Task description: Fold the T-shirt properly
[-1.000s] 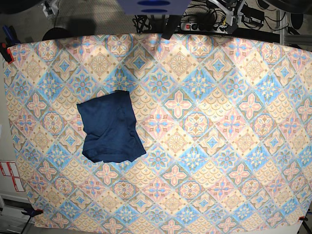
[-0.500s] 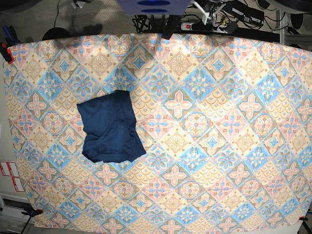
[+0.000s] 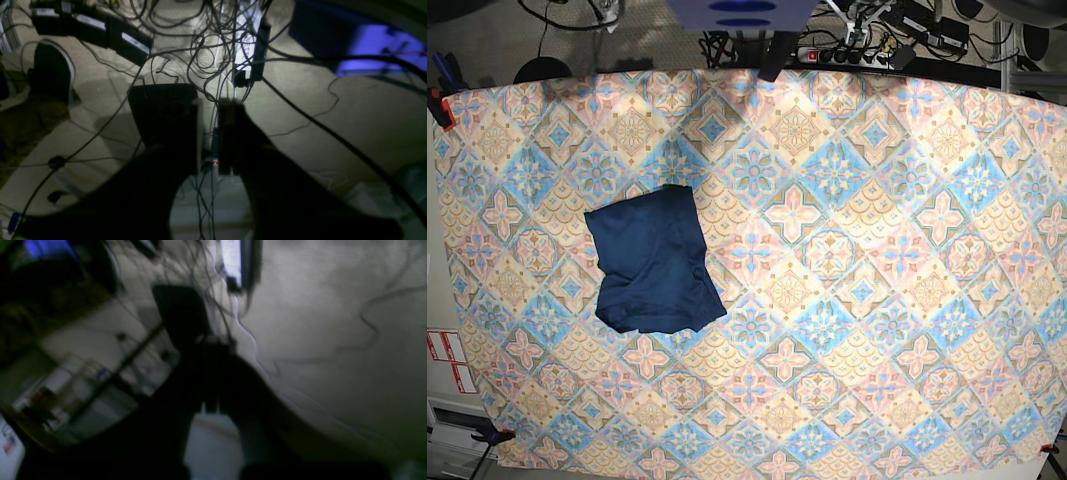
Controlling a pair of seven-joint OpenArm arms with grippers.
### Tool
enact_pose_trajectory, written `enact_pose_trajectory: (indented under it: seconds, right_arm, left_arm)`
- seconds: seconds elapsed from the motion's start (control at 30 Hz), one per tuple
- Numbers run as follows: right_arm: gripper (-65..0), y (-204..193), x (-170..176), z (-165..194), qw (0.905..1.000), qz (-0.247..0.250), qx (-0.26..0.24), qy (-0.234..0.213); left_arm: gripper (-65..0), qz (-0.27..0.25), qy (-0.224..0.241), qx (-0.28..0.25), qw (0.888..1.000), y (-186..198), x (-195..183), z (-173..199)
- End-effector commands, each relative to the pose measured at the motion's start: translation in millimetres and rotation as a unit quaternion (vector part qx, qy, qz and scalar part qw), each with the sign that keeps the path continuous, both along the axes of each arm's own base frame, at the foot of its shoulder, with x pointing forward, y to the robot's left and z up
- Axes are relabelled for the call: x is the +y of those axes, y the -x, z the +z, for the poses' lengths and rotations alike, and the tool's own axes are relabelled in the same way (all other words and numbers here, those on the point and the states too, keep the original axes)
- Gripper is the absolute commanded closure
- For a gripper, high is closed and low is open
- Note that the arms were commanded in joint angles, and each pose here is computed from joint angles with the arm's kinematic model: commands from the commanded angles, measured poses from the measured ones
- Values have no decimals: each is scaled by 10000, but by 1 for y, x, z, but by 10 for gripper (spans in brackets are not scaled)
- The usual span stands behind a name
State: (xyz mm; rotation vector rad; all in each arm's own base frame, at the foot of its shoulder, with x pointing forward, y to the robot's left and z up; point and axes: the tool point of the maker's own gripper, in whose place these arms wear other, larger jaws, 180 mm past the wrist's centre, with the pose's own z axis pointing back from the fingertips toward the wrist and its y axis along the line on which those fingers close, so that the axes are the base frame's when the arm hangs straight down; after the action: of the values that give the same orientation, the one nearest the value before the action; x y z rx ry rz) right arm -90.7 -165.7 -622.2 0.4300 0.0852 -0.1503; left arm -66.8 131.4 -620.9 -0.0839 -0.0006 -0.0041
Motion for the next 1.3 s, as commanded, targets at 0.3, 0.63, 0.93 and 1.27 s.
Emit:
enact_pose_trajectory:
  seconds: [0.3, 0.63, 0.93, 1.27]
  right_arm:
    - [0, -11, 5, -19, 9967, -310, -57, 750]
    - [0, -20, 29, -27, 9947, -411, -67, 940]
    - [-1, -27, 64, -29, 9941, -614, -228, 859]
    - [0, -38, 111, -26, 9939, -830, -448, 568]
  left_arm:
    - [-72, -632, -56, -84, 9980, -12, -3, -22]
    - [-74, -669, -70, -219, 9975, -41, -8, -28]
    - [-73, -669, -71, -234, 9975, -43, -8, -28]
    - [-72, -624, -66, -216, 9978, -41, -8, -28]
